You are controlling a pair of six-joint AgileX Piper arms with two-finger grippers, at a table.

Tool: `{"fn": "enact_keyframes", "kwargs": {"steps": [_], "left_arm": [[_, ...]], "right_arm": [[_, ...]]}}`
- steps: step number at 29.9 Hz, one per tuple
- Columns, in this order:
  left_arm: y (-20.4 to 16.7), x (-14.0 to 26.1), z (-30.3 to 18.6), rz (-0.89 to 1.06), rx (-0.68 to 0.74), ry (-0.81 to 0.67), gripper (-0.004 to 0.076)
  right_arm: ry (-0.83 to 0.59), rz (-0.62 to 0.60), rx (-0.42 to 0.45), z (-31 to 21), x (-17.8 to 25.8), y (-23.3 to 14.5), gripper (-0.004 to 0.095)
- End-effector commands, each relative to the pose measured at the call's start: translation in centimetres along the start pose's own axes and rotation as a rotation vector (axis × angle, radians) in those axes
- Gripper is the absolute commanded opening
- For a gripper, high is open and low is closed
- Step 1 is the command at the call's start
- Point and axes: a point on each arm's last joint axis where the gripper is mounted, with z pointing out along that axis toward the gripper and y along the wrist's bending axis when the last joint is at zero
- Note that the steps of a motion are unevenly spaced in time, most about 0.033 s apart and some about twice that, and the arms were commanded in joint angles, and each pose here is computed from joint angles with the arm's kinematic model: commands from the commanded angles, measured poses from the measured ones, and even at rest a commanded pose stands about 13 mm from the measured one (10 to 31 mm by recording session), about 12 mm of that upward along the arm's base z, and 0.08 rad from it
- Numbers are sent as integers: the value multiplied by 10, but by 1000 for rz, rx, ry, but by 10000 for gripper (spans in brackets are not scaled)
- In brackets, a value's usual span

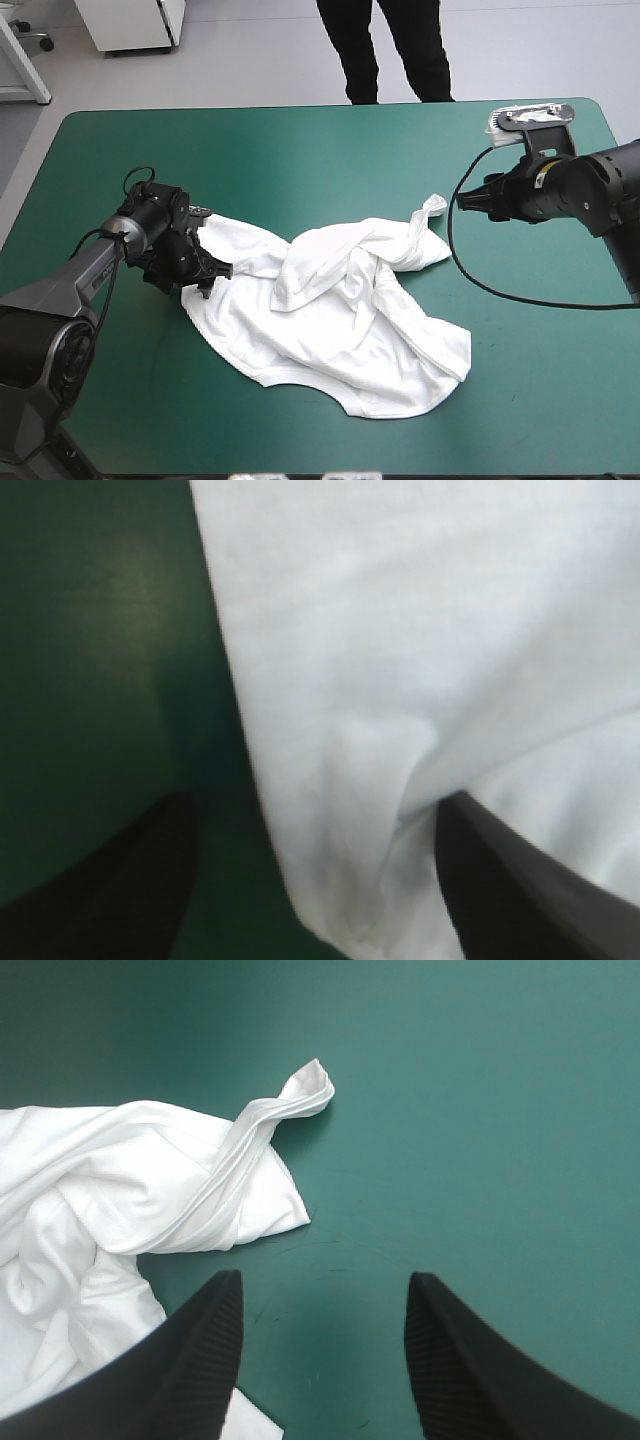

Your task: Fold the cloth

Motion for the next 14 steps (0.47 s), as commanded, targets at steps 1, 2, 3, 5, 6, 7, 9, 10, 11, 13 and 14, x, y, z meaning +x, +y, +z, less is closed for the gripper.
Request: {"fn": "enact_keyframes", "kwargs": {"steps": [1,2,3,5,6,7,9,10,11,13,14], "left_arm": [[-3,-5,-8,0,8,-62,477],[-3,-6,-8,0,9,-74,442],[-3,-6,-8,0,10,-79,381],[-3,-7,-8,0,10,-83,212],[-3,-7,-8,0,10,-85,104],[-3,-7,-8,0,10,-86,20],[-2,-7,-8,0,2,-89,-1],[-2,-7,-8,1,1,-89,-3],[-2,-7,-8,2,-1,-87,-3],[-2,-7,-8,4,-2,-87,-3],[-2,-7,-8,4,-2,-87,-3]], "right_arm": [[-103,-5,6,-20,-7,-3,468],[-101,-5,7,-20,-6,-3,468],[-99,-5,7,-20,-6,-3,468],[-94,-4,6,-20,-6,-3,468],[-94,-4,6,-20,-6,-3,468],[-93,-4,6,-20,-6,-3,468],[-83,-4,7,-20,-5,-3,468],[-73,-4,8,-20,-4,-4,468],[-64,2,7,-20,-3,-3,468],[-29,4,-4,-19,0,-2,468],[-9,7,-11,-19,2,-2,469]]}}
